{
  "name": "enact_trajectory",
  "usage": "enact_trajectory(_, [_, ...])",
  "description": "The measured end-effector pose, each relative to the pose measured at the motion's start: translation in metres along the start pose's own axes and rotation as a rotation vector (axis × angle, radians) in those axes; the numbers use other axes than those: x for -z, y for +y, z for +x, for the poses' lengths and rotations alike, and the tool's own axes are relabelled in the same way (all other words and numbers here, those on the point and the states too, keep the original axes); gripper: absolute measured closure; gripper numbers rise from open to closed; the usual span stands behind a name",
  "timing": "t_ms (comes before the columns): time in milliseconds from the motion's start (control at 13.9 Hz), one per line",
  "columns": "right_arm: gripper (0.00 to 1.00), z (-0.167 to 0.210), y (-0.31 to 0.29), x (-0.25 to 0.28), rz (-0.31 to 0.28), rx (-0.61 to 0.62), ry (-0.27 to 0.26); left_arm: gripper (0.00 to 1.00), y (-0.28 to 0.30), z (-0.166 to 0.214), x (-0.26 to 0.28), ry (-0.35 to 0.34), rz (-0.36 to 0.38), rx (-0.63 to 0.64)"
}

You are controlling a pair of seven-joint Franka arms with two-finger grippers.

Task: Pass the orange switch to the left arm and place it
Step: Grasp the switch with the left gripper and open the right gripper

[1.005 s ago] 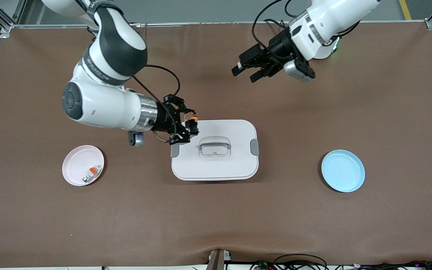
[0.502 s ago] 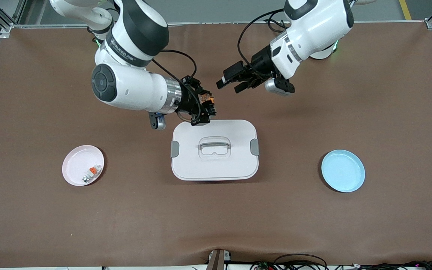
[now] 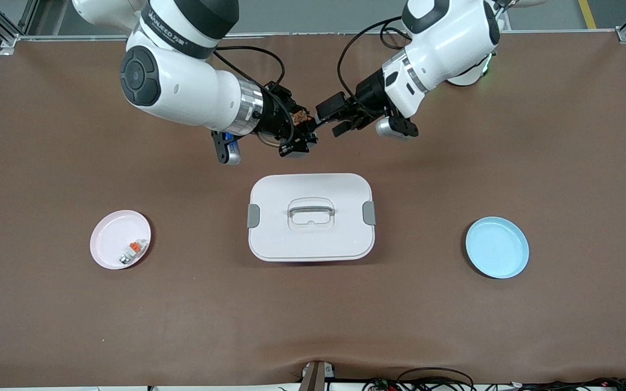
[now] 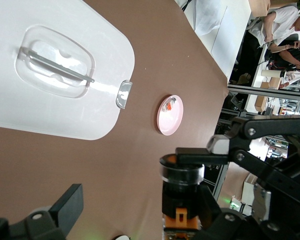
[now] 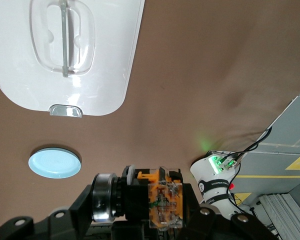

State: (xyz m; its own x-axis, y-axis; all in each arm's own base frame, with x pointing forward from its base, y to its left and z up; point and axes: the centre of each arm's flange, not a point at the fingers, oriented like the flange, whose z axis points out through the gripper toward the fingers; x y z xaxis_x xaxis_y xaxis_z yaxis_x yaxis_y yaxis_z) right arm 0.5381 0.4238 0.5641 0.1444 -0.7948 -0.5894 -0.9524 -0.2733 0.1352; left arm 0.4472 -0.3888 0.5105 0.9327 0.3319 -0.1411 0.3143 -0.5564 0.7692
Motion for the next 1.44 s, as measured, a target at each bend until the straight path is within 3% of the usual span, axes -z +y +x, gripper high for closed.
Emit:
enact_trajectory(431, [0.27,-0.019,0.01,-0.015,-0.015,0.021,0.004,0.0,0.002,-0.007,-0.003,-0.006,-0.001,0.006])
enact_trajectory(1005, [0.27,-0.017,0.007,-0.014,-0.004,0.016,0.003,0.03,0.003,-0.01,-0.005,-0.011,0.0,0.003])
enact_trajectory(1148, [0.27,-0.017,0.007,-0.014,-0.004,0.016,0.003,0.19,0.004,-0.014,-0.007,-0.016,0.001,0.004])
enact_trajectory(1220, [0.27,-0.017,0.007,-0.014,-0.004,0.016,0.003,0.19,0.004,-0.015,-0.007,-0.018,0.002,0.016])
enact_trajectory(1435, [0.27,-0.016,0.007,-0.017,-0.008,0.014,0.005,0.51,0.007,-0.016,-0.007,-0.016,-0.003,0.033])
